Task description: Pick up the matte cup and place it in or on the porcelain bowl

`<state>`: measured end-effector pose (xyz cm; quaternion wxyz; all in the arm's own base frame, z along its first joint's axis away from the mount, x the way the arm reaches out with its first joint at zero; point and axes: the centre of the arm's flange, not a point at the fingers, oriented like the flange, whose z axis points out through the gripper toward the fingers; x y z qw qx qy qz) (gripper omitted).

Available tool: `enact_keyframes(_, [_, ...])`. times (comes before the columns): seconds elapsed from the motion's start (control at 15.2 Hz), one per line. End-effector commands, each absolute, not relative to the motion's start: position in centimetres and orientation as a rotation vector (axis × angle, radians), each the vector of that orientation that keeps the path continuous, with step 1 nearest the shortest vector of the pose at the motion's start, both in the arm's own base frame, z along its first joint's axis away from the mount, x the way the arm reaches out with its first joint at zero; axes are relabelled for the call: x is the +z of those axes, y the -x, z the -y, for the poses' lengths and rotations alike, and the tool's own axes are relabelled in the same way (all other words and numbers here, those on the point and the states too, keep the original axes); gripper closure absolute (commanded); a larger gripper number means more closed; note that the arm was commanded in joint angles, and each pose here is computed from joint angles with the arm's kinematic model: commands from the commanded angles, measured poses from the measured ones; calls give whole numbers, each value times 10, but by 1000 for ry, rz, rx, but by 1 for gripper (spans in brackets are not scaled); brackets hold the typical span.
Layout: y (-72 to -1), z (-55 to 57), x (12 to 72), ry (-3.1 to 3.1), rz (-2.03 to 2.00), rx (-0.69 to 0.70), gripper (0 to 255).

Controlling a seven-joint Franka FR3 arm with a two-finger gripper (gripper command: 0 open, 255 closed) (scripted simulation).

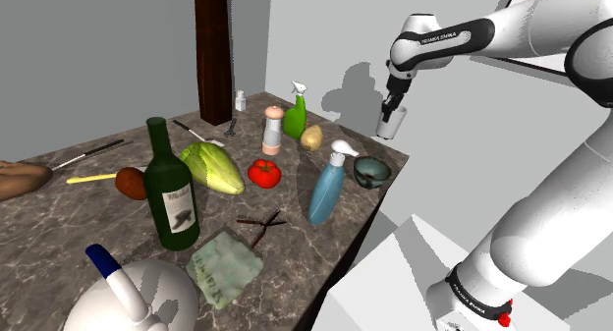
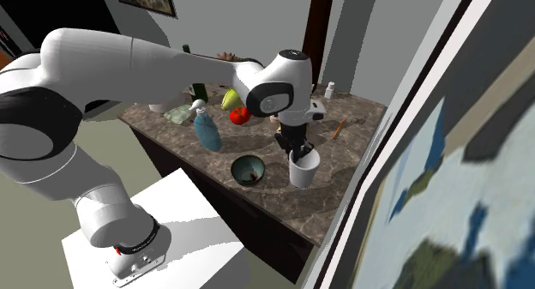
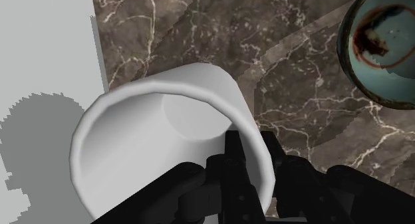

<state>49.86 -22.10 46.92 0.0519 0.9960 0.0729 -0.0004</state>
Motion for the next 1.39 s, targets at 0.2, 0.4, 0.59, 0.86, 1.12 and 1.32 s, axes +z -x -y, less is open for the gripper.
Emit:
enact_keyframes(0.2, [-497, 221, 496, -3030, -222, -1, 255])
enact_keyframes(0.4, [-497, 221, 510, -3030, -222, -1, 255])
enact_keyframes(0.59, [-480, 186, 516, -3030, -222, -1, 255])
enact_keyframes(0.86, [-458, 139, 525, -3030, -222, -1, 255])
enact_keyframes(1.12, [-435, 92, 533, -3030, -222, -1, 255])
enact_keyframes(1.32, [-419, 56, 540, -3030, -222, -1, 255])
